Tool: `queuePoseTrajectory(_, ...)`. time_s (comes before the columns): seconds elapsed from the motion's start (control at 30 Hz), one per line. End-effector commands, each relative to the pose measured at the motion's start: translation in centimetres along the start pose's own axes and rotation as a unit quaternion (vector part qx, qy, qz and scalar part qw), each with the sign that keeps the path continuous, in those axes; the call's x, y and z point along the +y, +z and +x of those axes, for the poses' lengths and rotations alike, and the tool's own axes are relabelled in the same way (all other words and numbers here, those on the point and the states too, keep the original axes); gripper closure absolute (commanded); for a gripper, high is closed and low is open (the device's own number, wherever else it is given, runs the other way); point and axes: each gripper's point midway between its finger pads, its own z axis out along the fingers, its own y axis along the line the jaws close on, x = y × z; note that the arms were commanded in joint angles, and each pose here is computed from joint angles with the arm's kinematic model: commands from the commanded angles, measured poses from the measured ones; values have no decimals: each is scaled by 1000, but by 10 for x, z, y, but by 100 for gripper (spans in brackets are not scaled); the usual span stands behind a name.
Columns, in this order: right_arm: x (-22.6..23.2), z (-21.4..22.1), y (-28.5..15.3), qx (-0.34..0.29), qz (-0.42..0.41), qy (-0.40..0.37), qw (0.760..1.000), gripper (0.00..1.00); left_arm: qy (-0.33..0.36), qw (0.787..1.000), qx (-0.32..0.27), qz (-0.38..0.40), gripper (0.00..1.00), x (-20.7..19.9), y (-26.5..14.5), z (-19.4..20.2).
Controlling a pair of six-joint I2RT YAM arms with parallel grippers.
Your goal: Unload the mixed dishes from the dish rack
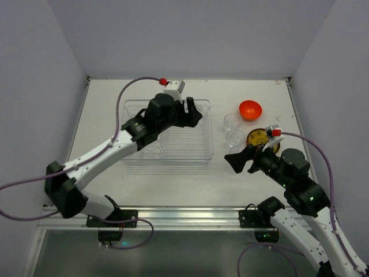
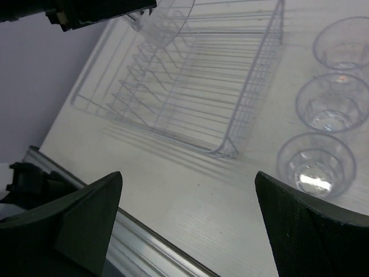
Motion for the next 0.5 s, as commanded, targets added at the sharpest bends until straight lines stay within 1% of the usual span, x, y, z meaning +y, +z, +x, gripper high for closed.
queuePoseTrajectory(0.0, 60, -8, -9, -15, -171, -3, 985, 1, -39, 955, -115, 271, 100, -92, -89, -45)
queuePoseTrajectory(0.03, 72, -7, -13, -12, -206, -5, 978, 1, -45, 949, -95, 297, 100, -89, -89, -11)
queuePoseTrajectory(0.07, 91, 0, -25, 7, -268, -10, 963, 1, -65, 925, -104, 359, 100, -106, -124, -12)
queuePoseTrajectory(0.1, 104, -3, -30, -2, -308, -1, 951, 1, -75, 904, -136, 399, 100, -116, -143, -21)
queuePoseTrajectory(0.13, 114, -4, -38, -7, -343, -1, 939, 2, -93, 899, -121, 410, 100, -115, -145, -4)
queuePoseTrajectory(0.17, 130, -10, -51, -16, -393, -3, 919, 3, -101, 882, -144, 436, 100, -122, -166, -12)
queuePoseTrajectory(0.23, 132, -7, -50, -16, -410, 3, 912, 6, -120, 864, -153, 465, 100, -127, -183, -9)
queuePoseTrajectory(0.27, 135, -12, -50, -28, -417, 0, 908, 7, -140, 842, -160, 496, 100, -133, -197, -5)
queuePoseTrajectory(0.33, 134, -9, -44, -25, -422, 6, 906, 8, -163, 826, -160, 514, 100, -136, -204, 0)
queuePoseTrajectory(0.37, 134, -8, -40, -20, -423, 10, 906, 8, -179, 825, -165, 511, 100, -138, -201, 4)
queuePoseTrajectory(0.47, 138, -12, -40, -28, -437, 12, 899, 11, -213, 824, -145, 505, 100, -141, -190, 15)
